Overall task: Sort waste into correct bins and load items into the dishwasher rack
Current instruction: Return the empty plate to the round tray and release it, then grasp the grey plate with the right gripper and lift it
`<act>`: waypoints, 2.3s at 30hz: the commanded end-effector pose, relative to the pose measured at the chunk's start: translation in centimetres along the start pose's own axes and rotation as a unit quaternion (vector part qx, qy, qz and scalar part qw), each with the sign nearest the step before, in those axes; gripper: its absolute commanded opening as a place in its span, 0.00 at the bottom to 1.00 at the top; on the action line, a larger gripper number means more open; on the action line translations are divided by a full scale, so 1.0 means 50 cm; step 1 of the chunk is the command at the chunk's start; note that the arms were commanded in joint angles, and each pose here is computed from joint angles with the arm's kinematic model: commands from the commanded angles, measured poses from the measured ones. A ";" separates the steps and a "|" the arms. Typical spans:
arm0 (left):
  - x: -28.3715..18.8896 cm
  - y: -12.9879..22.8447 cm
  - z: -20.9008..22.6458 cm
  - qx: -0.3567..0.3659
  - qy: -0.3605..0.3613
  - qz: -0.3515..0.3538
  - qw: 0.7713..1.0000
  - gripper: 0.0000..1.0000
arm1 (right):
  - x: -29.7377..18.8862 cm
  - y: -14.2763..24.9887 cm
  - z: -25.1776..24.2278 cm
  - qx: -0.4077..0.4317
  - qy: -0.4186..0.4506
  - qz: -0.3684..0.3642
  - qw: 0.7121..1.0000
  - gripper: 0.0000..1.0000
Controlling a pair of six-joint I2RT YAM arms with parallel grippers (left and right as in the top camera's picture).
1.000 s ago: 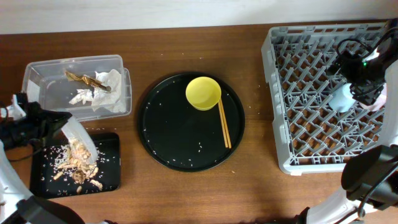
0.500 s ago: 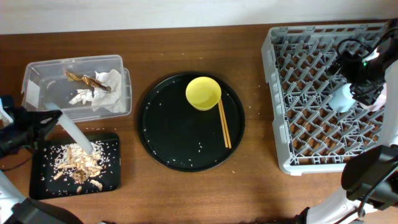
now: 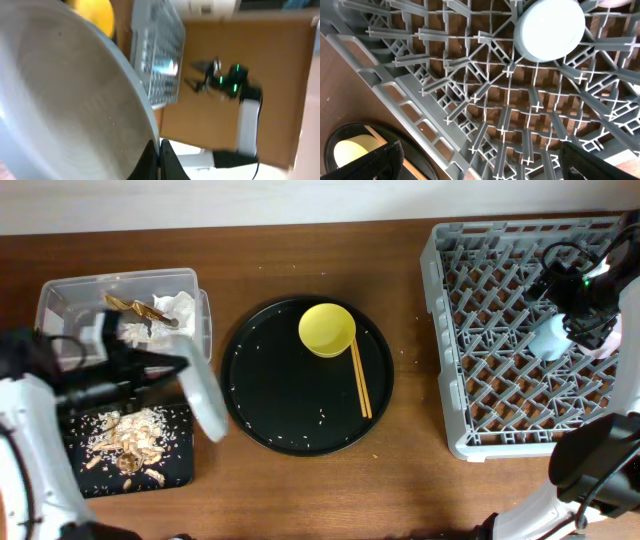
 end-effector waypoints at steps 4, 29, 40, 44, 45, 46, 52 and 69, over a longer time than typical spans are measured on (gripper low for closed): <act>0.270 0.081 0.036 0.134 -0.279 0.030 0.950 0.01 | -0.014 -0.006 0.002 -0.005 -0.001 -0.011 1.000 0.98; 0.222 0.016 -0.042 0.249 -0.565 -0.288 0.732 0.48 | -0.014 -0.006 0.002 -0.005 -0.001 -0.011 1.000 0.98; -0.169 -0.134 0.037 -0.092 -0.505 -0.414 0.752 0.99 | 0.029 0.265 0.342 -0.362 -0.019 0.105 0.926 0.98; -0.169 -0.134 0.037 -0.092 -0.505 -0.413 0.752 0.99 | 0.133 0.438 0.518 -0.505 -0.014 0.090 0.858 0.98; -0.169 -0.134 0.037 -0.092 -0.504 -0.413 0.752 0.99 | 0.172 0.475 0.538 -0.513 -0.008 0.102 0.852 0.98; -0.169 -0.134 0.037 -0.092 -0.505 -0.413 0.752 1.00 | 0.190 0.487 0.542 -0.505 0.000 0.108 0.857 0.98; -0.169 -0.134 0.037 -0.092 -0.504 -0.414 0.752 0.99 | 0.317 0.547 0.505 -0.494 0.041 0.167 0.852 0.58; -0.169 -0.134 0.037 -0.092 -0.505 -0.413 0.752 0.99 | 0.236 0.513 0.520 -0.523 0.029 0.163 0.836 0.04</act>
Point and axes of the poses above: each gripper's point midway between its finger pads, its own x axis out along the fingers, its own z axis along the line the jaws close on, y = z × x, the point moved 1 cm from there along -x, back along the fingers, and after that the axes turned 12 degrees about -x, right-handed, at the moved point
